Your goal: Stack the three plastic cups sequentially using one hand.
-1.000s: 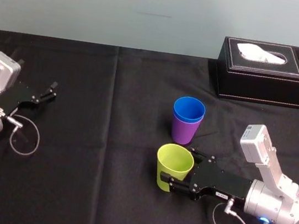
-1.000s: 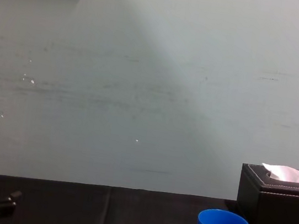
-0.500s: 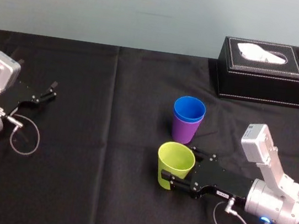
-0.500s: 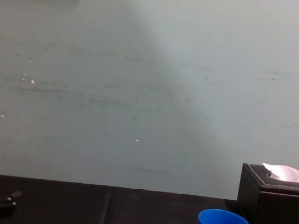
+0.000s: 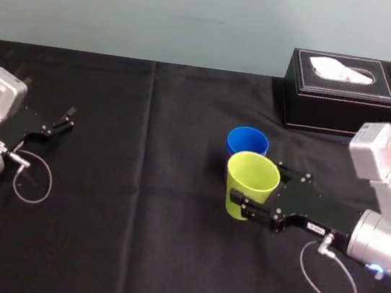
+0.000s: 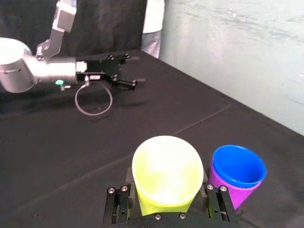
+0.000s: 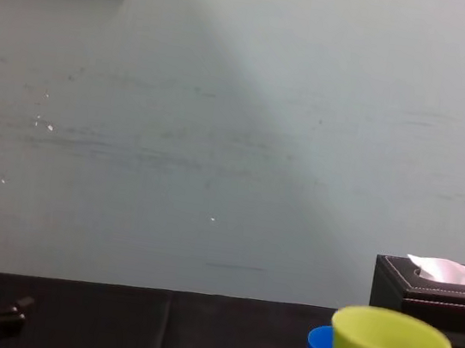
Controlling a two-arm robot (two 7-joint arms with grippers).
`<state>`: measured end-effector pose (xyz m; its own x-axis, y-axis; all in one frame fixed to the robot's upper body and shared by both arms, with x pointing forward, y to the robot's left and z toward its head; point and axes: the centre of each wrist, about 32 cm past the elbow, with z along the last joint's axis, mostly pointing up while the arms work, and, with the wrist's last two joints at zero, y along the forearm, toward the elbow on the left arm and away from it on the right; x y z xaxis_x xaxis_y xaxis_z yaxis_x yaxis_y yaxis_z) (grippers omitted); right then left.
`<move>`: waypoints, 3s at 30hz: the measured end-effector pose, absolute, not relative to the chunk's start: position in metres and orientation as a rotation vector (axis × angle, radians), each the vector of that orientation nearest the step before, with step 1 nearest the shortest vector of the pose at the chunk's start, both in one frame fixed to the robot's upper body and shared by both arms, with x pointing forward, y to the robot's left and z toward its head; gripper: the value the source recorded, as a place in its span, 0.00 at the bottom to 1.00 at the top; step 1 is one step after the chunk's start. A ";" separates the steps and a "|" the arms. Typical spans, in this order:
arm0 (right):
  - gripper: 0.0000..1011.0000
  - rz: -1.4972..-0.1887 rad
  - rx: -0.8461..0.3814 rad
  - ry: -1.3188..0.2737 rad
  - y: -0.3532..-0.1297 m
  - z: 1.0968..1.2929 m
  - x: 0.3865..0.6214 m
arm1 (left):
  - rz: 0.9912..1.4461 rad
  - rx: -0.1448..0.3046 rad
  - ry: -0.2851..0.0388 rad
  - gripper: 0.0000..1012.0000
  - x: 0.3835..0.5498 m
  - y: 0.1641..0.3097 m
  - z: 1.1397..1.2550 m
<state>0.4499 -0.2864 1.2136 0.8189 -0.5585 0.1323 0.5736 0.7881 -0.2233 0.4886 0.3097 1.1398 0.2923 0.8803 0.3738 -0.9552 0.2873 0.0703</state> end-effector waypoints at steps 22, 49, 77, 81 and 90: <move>0.73 -0.698 -0.246 -0.095 -0.287 1.259 0.490 | 1.248 0.304 -0.285 1.00 0.489 0.310 1.140; 0.73 -0.726 -0.259 -0.062 -0.283 1.233 0.535 | 1.248 0.304 -0.285 1.00 0.489 0.310 1.140; 0.75 -0.709 -0.267 -0.052 -0.282 1.215 0.536 | 1.248 0.304 -0.285 1.00 0.489 0.310 1.140; 0.84 -0.709 -0.266 -0.052 -0.282 1.215 0.536 | 1.248 0.304 -0.285 1.00 0.489 0.310 1.140; 0.99 -0.710 -0.265 -0.052 -0.282 1.216 0.536 | 1.248 0.304 -0.285 1.00 0.489 0.310 1.140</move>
<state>0.5359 -0.2824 1.2160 0.7587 -0.6368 0.1370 0.6500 0.7265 -0.2229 0.4886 0.3097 1.1398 0.2923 0.8803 0.3737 -0.9553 0.2873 0.0703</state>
